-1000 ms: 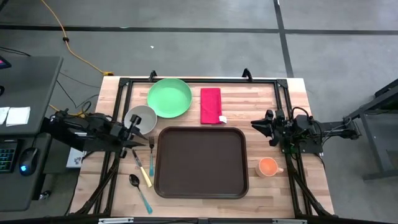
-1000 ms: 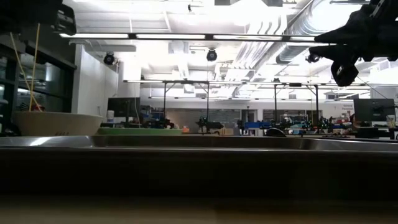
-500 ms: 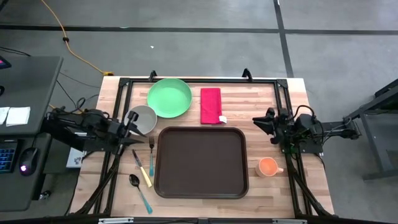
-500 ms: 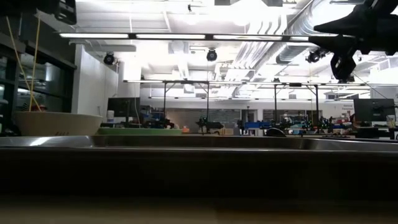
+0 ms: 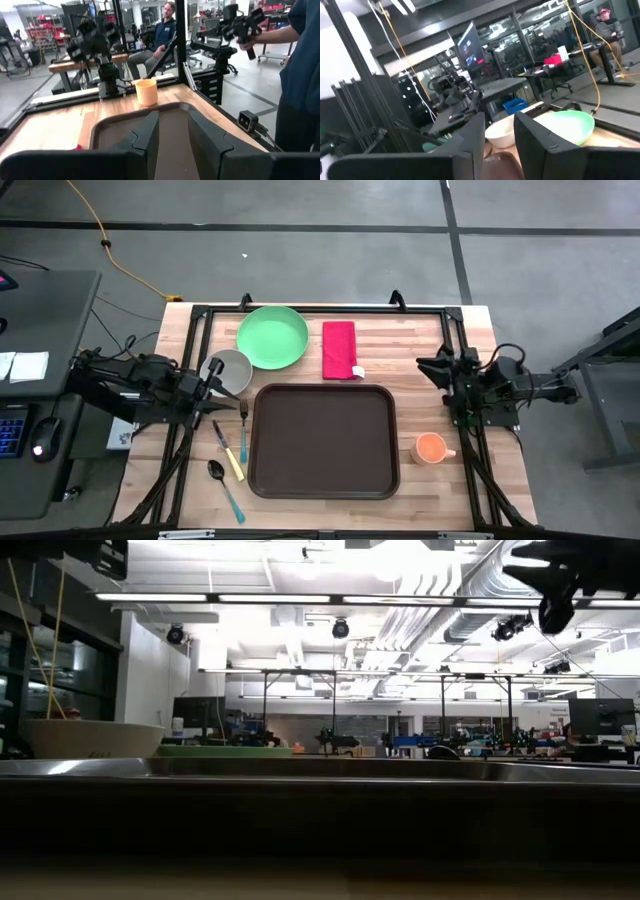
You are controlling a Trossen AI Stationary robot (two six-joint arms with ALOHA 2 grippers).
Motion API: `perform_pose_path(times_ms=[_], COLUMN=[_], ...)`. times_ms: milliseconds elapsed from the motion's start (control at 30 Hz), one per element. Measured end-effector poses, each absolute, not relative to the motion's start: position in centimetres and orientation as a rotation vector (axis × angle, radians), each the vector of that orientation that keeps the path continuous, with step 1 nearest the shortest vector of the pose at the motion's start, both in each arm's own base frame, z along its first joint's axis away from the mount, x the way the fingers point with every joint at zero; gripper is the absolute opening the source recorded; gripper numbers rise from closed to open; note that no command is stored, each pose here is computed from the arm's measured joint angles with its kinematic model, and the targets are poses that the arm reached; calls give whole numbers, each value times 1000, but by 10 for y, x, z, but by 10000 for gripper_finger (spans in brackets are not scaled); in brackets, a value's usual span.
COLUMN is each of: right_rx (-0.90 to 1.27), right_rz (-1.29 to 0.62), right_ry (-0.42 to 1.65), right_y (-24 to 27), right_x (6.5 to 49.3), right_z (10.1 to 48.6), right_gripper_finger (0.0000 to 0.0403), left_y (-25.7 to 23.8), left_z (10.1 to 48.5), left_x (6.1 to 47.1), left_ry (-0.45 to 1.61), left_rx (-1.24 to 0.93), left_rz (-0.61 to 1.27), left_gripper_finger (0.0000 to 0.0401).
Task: Set up tray
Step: Put the orange mug on the black serving tray
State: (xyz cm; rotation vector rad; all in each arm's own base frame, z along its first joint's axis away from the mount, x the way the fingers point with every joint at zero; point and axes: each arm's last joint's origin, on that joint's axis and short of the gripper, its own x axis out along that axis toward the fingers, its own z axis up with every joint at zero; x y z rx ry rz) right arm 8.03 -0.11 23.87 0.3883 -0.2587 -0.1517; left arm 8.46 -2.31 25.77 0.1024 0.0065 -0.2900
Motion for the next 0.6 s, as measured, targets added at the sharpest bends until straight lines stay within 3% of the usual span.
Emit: perform_pose_path(times_ms=[300,600], right_rx=[359,374], right_rz=[-186,-54], right_ry=[123,500], right_y=[-1,6], right_x=[70,87], right_z=[278,311], right_gripper_finger=[83,83], left_y=[-23,-23], left_z=[254,254], left_x=[84,84], left_ry=[52,52], left_rx=[50,49], left_rz=[-280,-281], left_gripper_finger=[136,136])
